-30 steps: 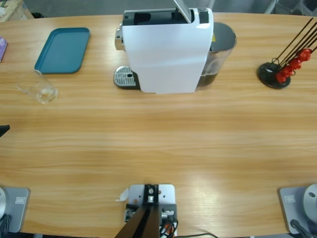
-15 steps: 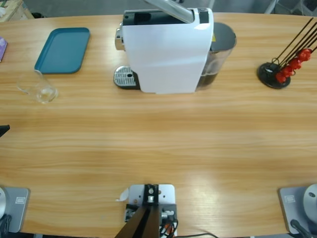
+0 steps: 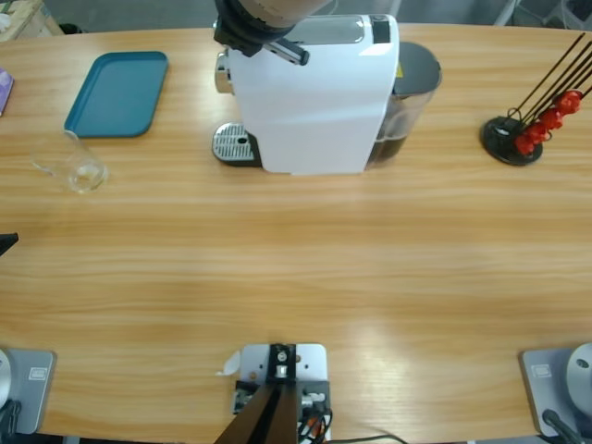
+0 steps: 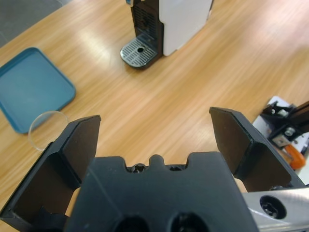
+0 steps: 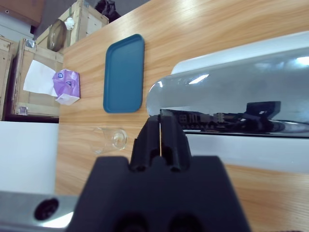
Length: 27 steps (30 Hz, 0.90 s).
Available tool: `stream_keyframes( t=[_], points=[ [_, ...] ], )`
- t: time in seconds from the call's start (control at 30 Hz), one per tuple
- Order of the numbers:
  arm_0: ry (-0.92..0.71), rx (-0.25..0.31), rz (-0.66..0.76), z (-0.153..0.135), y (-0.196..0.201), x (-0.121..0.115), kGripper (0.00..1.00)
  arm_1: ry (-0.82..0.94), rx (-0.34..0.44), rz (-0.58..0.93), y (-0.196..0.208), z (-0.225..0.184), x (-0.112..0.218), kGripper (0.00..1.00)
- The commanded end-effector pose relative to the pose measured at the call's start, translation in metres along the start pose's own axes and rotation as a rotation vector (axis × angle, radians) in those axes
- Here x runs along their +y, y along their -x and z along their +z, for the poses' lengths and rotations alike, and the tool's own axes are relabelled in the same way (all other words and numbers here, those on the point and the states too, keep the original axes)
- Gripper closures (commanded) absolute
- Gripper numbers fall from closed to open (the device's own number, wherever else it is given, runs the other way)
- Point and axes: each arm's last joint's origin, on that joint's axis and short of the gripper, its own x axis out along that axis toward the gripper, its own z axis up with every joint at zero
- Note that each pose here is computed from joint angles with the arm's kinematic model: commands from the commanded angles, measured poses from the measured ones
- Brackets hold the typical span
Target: Pour coffee
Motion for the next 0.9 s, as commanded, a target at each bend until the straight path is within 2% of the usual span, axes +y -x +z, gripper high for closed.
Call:
stream_keyframes(
  t=[0.03,0.07,0.1,0.23,0.37,0.5,0.6,0.67,0.77,0.9],
  points=[
    [0.006,0.016,-0.011,-0.011,-0.002,-0.001,0.018,0.203,-0.005,-0.060,-0.005,0.004,-0.009,0.294],
    [0.006,0.016,-0.011,-0.011,-0.002,-0.001,0.016,0.253,-0.042,-0.035,0.015,0.015,-0.003,0.191],
    [0.006,0.017,-0.011,-0.011,-0.002,-0.001,0.013,0.291,-0.071,-0.018,0.034,0.025,0.003,0.134],
    [0.006,0.016,-0.012,-0.011,-0.002,-0.001,0.013,0.384,-0.125,0.036,0.112,0.051,0.005,0.060],
    [0.019,0.033,-0.015,-0.008,-0.005,-0.001,0.013,0.431,-0.066,-0.033,0.176,0.056,-0.023,0.064],
    [0.033,0.066,-0.020,-0.003,-0.013,-0.001,0.011,0.429,-0.007,-0.104,0.226,0.043,-0.081,0.064],
    [0.055,0.091,-0.019,0.000,-0.015,-0.001,0.009,0.435,0.066,-0.111,0.242,0.027,-0.110,0.064],
    [0.062,0.110,-0.018,0.006,-0.016,-0.001,0.004,0.445,0.173,-0.107,0.236,0.011,-0.125,0.061],
    [0.084,0.142,-0.012,0.020,-0.016,0.000,0.004,0.469,0.295,-0.146,0.222,-0.008,-0.144,0.059],
    [0.153,0.245,-0.016,0.032,-0.032,0.000,0.004,0.543,0.344,-0.189,0.220,-0.019,-0.163,0.057]
  ],
)
